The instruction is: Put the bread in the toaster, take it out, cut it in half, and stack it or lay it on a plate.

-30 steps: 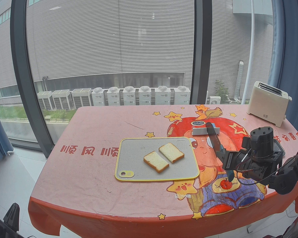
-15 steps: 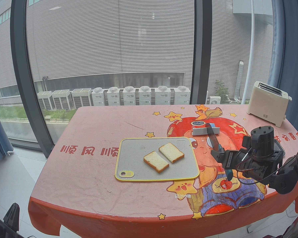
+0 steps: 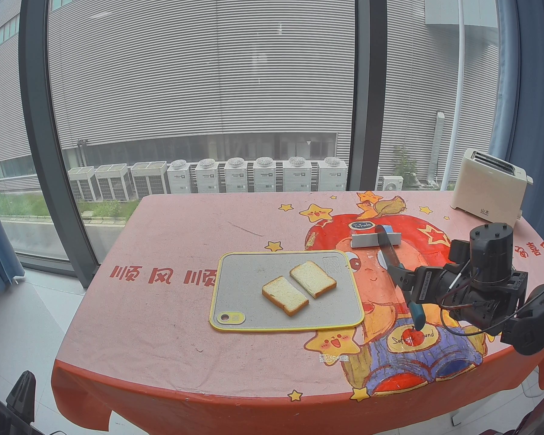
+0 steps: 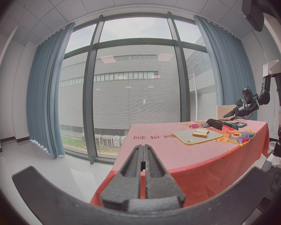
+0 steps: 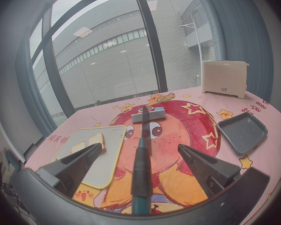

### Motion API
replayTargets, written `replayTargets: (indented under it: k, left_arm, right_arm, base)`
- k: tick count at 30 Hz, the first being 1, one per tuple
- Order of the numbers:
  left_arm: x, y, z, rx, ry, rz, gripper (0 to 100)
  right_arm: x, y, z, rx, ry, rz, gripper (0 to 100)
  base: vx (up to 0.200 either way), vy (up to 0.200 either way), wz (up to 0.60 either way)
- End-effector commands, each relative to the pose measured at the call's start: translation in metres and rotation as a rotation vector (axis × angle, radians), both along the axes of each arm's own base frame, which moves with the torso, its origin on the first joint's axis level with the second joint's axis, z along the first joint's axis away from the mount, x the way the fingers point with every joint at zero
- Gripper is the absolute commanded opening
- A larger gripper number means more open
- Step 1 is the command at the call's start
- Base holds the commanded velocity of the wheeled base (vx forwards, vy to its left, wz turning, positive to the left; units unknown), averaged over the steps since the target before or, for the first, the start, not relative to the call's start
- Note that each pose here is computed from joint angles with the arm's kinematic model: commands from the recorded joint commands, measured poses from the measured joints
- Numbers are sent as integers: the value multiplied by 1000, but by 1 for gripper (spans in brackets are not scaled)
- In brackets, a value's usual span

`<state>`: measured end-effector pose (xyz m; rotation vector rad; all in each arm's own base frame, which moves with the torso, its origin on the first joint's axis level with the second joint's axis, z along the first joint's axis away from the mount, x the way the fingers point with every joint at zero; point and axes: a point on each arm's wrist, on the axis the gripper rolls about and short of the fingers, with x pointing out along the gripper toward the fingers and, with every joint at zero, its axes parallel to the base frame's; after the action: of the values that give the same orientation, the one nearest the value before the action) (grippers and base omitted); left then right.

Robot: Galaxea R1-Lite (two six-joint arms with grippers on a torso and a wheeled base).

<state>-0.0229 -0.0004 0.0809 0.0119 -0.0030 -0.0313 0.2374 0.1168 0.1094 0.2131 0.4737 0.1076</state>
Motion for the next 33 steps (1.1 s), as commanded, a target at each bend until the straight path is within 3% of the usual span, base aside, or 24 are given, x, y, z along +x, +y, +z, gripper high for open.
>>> replayTargets:
  k: [1,4,9,21,25,33]
  left_arm:
    - [0,0,-5,0,1,1,0]
    - [0,0,-5,-1,1,1,0]
    - [0,0,-5,0,1,1,0]
    - [0,0,-5,-1,1,1,0]
    - [0,0,-5,0,1,1,0]
    - [0,0,-5,0,1,1,0]
  right_arm:
    - [-14,4,19,31,-61,40,100]
    - [-22,9,25,35,-81,63,100]
    - [-26,8,23,-23,-90,70,100]
    - [-35,5,38,-1,-146,84,100]
    - [-55,13,47,23,-174,175,100]
    - [-61,12,44,16,-165,190,100]
  base:
    - [0,0,0]
    - [0,0,0]
    - [0,0,0]
    - [0,0,0]
    - [0,0,0]
    - [0,0,0]
